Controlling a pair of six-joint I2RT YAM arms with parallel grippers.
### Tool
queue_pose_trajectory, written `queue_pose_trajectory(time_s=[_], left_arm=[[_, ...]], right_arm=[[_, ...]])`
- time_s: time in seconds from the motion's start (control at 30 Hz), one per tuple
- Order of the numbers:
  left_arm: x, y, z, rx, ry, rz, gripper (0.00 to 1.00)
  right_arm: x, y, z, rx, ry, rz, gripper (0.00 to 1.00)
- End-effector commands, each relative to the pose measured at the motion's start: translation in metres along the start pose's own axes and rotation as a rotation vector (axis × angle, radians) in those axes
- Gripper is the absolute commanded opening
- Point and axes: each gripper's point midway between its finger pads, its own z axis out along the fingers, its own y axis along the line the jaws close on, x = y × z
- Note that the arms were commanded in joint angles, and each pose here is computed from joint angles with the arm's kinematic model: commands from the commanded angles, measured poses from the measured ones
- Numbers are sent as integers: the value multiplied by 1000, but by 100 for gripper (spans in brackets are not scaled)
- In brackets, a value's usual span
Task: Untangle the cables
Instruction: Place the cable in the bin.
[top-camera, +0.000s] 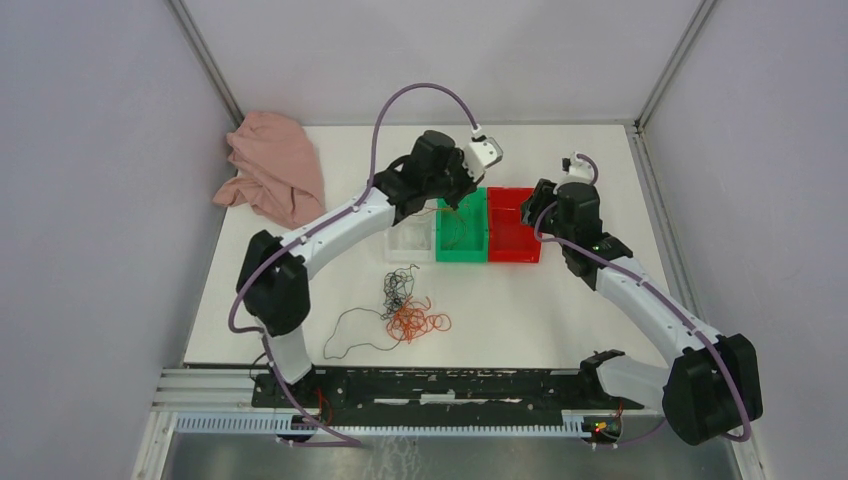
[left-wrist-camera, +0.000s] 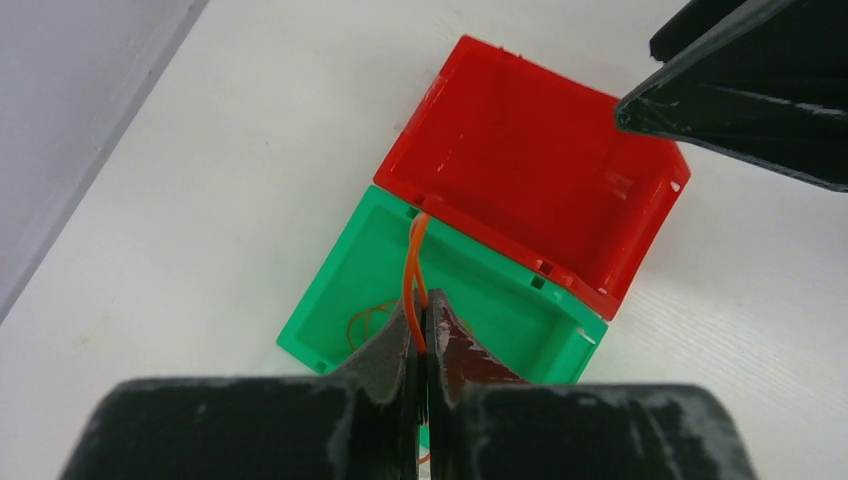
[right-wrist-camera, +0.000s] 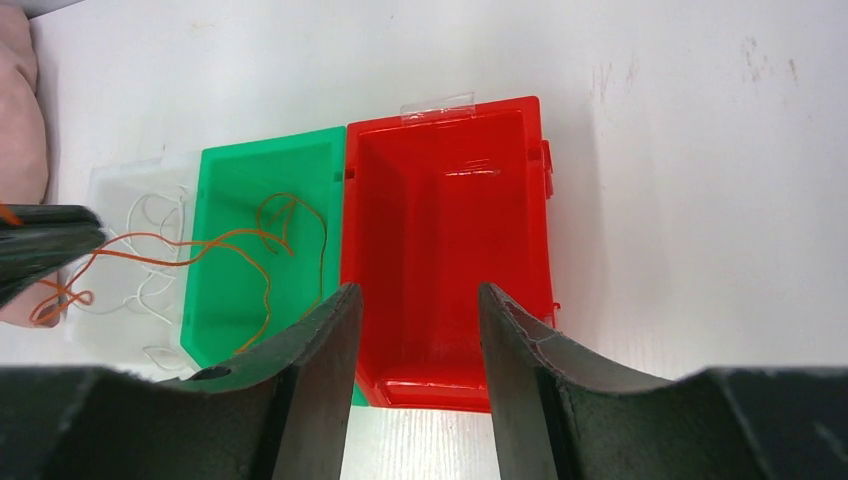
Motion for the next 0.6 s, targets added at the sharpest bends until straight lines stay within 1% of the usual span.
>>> queue_pose_trajectory(time_s=[0.0,0.1,0.2,0.33,0.43,0.5,0.53,0.57], left_arm=[[9,-4,27,-6,86,115,3],[21,-1,43,-35,169,122,3],[44,3,52,-57,268,135,3],[64,4,53,-76,308,150,3],[73,-3,55,-43,322,133,5],[75,-11,55,3,333,133,24],[74,-12,54,14,340,134,31],[75,-13,53,30,349,135,41]], right_arm=[[-20,8,-1,-27,-64,29,53],[-25,8,-3,-25,-77,30,53],[-28,7,-5,-23,-85,29,53],[-30,5,-6,-22,-88,33,53],[-31,6,-7,-26,-90,42,53],[-32,6,-8,-30,-92,45,53],[-32,6,-8,-33,-91,46,53],[-33,7,-8,-39,-90,46,53]])
